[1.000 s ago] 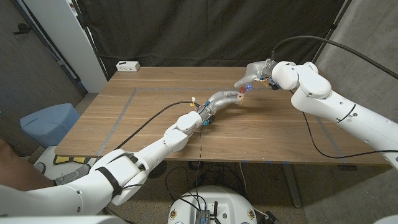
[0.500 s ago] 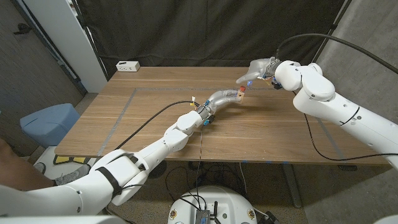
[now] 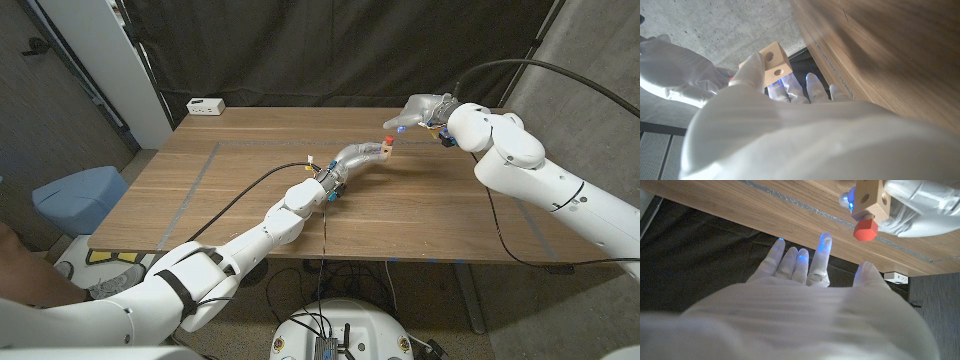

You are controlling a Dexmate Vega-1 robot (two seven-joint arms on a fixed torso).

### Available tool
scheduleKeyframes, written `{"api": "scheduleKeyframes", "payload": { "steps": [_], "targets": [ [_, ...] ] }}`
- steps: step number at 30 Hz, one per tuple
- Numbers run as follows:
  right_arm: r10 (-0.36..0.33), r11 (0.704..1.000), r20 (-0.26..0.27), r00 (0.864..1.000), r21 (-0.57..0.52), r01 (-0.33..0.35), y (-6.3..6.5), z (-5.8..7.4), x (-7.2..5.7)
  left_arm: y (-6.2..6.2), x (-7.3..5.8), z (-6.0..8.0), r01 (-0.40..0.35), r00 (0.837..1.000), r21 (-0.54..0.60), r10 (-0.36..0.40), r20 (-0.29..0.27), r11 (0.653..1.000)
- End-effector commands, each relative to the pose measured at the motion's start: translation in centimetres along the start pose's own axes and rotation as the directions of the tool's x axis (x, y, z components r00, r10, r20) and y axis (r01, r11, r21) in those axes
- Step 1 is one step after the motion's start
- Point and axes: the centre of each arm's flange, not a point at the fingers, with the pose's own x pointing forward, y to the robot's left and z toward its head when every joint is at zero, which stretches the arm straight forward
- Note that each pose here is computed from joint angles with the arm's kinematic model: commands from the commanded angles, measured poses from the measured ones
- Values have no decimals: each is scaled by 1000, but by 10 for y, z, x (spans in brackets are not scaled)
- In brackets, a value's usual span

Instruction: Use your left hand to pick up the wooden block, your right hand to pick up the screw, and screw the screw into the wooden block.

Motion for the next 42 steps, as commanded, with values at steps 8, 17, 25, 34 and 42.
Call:
{"api": "scheduleKeyframes", "payload": {
  "steps": [8,17,25,34,42],
  "targets": [
    [-85,956,1,996,280,82,17,-13,-10,3,-2,1,-31,999,-44,32,26,999],
    [-138,903,-8,990,409,129,29,-17,-15,3,1,1,-36,999,-57,38,30,998],
    [-170,849,-14,985,506,154,39,-19,-16,4,3,0,-40,998,-76,43,36,996],
    [-210,779,-13,978,602,175,54,-20,-17,5,6,0,-44,998,-78,48,40,996],
    [-243,716,-20,970,671,193,64,-20,-16,5,9,0,-49,998,-82,53,41,995]
  ]
}}
